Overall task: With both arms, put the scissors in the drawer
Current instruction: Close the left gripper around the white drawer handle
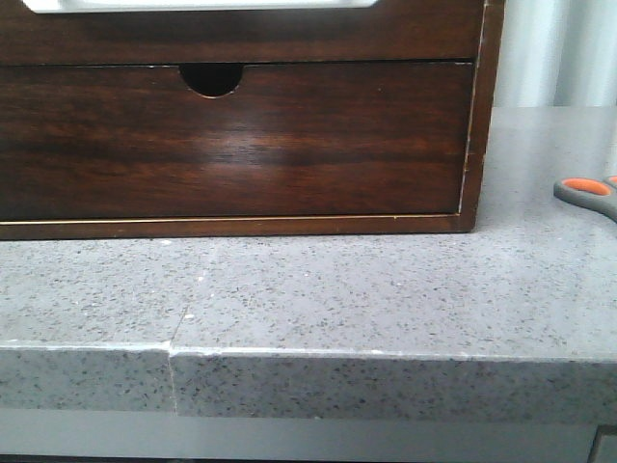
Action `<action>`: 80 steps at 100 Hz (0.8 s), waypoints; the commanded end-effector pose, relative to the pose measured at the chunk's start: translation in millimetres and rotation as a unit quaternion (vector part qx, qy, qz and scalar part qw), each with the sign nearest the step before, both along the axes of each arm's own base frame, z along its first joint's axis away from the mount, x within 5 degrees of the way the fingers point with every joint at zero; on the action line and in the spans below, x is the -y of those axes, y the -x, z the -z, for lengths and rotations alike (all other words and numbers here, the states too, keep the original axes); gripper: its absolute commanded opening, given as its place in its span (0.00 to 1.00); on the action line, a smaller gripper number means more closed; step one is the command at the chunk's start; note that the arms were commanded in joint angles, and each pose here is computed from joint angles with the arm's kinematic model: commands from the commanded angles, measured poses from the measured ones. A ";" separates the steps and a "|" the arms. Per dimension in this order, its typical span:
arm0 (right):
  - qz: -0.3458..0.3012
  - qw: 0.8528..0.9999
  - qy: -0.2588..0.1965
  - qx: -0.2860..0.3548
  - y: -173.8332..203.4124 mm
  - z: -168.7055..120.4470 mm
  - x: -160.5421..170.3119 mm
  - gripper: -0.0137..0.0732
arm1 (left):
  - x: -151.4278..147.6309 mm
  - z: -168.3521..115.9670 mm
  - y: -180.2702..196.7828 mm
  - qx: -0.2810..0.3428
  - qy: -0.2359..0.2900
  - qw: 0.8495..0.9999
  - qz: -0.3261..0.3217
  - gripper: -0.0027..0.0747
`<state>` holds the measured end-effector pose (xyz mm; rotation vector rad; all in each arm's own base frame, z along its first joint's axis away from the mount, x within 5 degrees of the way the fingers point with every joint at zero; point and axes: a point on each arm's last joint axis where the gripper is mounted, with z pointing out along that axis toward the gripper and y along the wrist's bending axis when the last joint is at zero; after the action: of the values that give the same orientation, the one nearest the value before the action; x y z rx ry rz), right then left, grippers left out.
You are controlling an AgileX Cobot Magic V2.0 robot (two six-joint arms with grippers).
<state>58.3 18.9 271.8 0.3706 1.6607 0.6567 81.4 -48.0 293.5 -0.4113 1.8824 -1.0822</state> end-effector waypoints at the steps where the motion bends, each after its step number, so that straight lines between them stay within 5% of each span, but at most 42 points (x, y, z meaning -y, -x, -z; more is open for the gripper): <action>1: -0.008 0.999 -0.052 -0.009 -8.4 -19.2 -2.5 0.56 | 9.5 -19.4 -16.4 -0.014 0.003 0.999 0.041 0.62; 17: -0.031 0.988 -0.138 -0.068 -24.3 -21.3 -9.0 0.62 | 26.7 -34.2 -46.2 -0.052 0.093 0.989 0.100 0.60; 40: -0.030 0.984 -0.150 -0.093 -31.9 -17.6 -9.8 0.62 | 39.2 -38.0 -76.8 -0.080 0.225 0.961 0.136 0.60; 80: -0.031 0.984 -0.149 -0.093 -31.8 -17.5 -9.9 0.62 | 48.0 -27.4 -111.3 -0.109 0.244 0.951 0.155 0.60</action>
<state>86.5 31.2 274.8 0.5978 1.8279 0.9385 189.1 -91.4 300.8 -0.5925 1.9853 -1.6706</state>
